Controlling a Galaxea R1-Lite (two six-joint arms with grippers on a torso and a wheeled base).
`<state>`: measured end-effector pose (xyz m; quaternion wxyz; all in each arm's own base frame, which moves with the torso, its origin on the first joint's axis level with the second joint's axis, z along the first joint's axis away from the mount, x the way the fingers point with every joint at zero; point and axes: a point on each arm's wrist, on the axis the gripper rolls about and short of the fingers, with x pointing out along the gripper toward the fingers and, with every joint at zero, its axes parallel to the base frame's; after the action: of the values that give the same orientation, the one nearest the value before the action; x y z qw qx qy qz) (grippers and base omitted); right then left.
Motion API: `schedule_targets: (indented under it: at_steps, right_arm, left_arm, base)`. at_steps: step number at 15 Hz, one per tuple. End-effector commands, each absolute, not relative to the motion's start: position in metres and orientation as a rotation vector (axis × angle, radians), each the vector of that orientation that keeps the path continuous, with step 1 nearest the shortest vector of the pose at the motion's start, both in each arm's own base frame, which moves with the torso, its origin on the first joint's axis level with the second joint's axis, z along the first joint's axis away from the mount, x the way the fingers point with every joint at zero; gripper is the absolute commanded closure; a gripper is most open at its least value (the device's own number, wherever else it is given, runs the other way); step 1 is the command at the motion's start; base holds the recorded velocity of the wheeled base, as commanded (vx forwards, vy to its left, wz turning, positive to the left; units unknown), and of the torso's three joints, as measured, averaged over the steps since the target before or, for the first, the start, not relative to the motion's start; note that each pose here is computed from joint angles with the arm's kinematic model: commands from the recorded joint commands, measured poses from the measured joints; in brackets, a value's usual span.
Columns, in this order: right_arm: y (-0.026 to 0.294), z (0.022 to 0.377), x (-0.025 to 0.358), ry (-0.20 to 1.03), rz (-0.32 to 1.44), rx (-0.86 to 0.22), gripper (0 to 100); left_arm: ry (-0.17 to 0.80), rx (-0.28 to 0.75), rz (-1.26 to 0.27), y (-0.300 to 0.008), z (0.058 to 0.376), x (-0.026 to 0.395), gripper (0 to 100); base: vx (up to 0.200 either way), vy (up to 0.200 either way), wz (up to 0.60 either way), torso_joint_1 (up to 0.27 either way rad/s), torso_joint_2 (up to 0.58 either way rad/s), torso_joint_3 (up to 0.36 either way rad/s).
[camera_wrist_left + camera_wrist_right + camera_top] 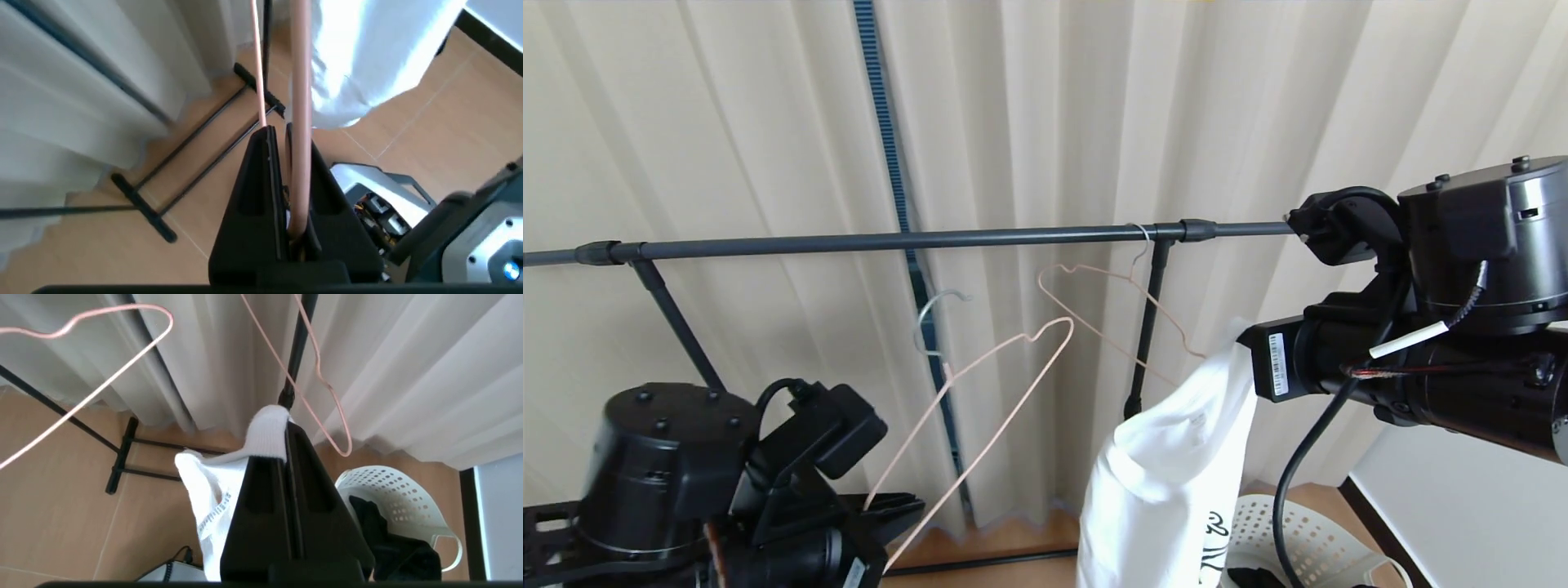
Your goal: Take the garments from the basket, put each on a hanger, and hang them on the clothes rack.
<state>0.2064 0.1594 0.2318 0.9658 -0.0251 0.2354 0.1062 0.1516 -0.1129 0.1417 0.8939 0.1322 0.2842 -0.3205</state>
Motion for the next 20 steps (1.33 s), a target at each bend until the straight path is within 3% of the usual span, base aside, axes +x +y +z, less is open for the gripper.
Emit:
schedule_targets:
  at_steps: [1,7,11,13,20]
  right_arm:
    - [0.164,0.225,0.212,0.496,0.210,-0.063,100]
    - [0.168,0.219,0.217,0.501,0.188,-0.075,100]
    - [0.168,0.220,0.217,0.500,0.188,-0.074,100]
    - [0.169,0.218,0.218,0.506,0.184,-0.077,100]
    - [0.181,0.213,0.218,0.481,0.195,-0.079,100]
  left_arm:
    - [0.524,0.272,-0.696,-0.085,0.141,0.133,100]
    - [0.474,0.265,-0.845,-0.072,0.139,0.121,100]
    - [0.426,0.368,-0.974,-0.073,0.134,0.118,100]
    - [0.416,0.367,-1.035,-0.074,0.133,0.117,100]
    - [0.490,0.377,-1.102,-0.088,0.123,0.124,100]
  base:
    - [0.000,0.000,0.00,0.000,0.00,0.000]
    - [0.000,0.000,0.00,0.000,0.00,0.000]
    - [0.000,0.000,0.00,0.000,0.00,0.000]
    - [0.000,0.000,0.00,0.000,0.00,0.000]
    - [0.000,0.000,0.00,0.000,0.00,0.000]
